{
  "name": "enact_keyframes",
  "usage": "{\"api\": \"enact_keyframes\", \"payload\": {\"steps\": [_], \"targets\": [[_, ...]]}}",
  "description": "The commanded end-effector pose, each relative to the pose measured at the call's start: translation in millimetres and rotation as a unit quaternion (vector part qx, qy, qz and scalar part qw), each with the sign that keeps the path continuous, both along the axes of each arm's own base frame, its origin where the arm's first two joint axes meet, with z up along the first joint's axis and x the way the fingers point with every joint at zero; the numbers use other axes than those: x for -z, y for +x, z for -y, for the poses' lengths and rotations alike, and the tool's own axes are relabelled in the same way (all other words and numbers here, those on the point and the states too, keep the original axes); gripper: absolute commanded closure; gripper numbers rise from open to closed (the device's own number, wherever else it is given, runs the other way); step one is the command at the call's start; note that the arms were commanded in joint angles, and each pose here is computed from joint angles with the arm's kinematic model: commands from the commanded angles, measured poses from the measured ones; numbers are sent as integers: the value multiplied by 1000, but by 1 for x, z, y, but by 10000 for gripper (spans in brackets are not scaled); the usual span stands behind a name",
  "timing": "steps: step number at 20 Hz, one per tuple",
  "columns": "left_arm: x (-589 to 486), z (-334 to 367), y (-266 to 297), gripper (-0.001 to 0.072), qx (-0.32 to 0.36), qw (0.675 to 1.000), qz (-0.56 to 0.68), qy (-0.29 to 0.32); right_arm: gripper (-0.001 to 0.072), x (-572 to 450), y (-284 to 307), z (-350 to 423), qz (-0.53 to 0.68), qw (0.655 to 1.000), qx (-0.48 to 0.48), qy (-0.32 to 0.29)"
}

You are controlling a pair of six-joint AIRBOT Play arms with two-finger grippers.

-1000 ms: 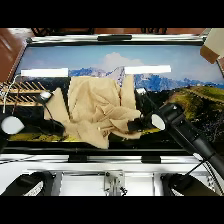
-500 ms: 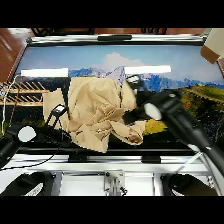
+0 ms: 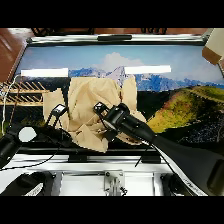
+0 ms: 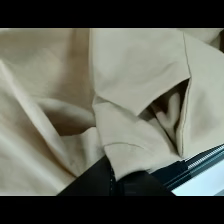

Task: Fold the shirts.

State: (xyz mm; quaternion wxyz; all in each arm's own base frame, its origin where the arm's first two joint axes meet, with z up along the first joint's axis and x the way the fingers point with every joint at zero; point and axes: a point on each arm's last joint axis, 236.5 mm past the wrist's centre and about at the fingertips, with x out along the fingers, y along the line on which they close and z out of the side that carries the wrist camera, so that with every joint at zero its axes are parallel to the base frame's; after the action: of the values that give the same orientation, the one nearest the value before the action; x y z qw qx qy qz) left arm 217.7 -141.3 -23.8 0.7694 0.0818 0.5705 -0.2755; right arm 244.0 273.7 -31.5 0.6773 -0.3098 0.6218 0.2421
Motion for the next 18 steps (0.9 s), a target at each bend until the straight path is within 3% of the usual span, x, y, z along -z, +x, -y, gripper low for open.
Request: {"api": "enact_keyframes", "payload": {"steps": [1,5,6,7,8,9,11,14,15,16,18], "targets": [[-1,1,5,655,-4,1000,10,-3,55,15,14,11,30,998,-1,-53],[-1,1,5,655,-5,1000,10,-4,57,39,32,22,56,993,22,-99],[-1,1,5,655,-5,1000,10,-4,149,41,36,25,64,992,28,-107],[-2,1,5,655,-5,1000,10,-4,408,39,41,28,75,990,26,-114],[-2,1,5,655,-5,1000,11,-4,579,34,47,30,91,989,27,-117],[-2,1,6,655,-5,1000,13,-3,637,24,55,34,109,986,26,-122],[-1,-8,14,654,-3,999,32,18,638,-9,66,36,147,983,25,-110],[-13,-36,38,627,-19,994,75,77,639,-88,73,23,203,978,32,-20],[-24,-42,45,346,-25,992,87,90,639,-118,70,19,218,975,40,21],[-37,-43,49,-13,-31,991,93,92,639,-143,66,16,227,971,47,59],[-72,-41,53,-13,-71,990,92,75,639,-174,52,17,230,965,63,113]]}}
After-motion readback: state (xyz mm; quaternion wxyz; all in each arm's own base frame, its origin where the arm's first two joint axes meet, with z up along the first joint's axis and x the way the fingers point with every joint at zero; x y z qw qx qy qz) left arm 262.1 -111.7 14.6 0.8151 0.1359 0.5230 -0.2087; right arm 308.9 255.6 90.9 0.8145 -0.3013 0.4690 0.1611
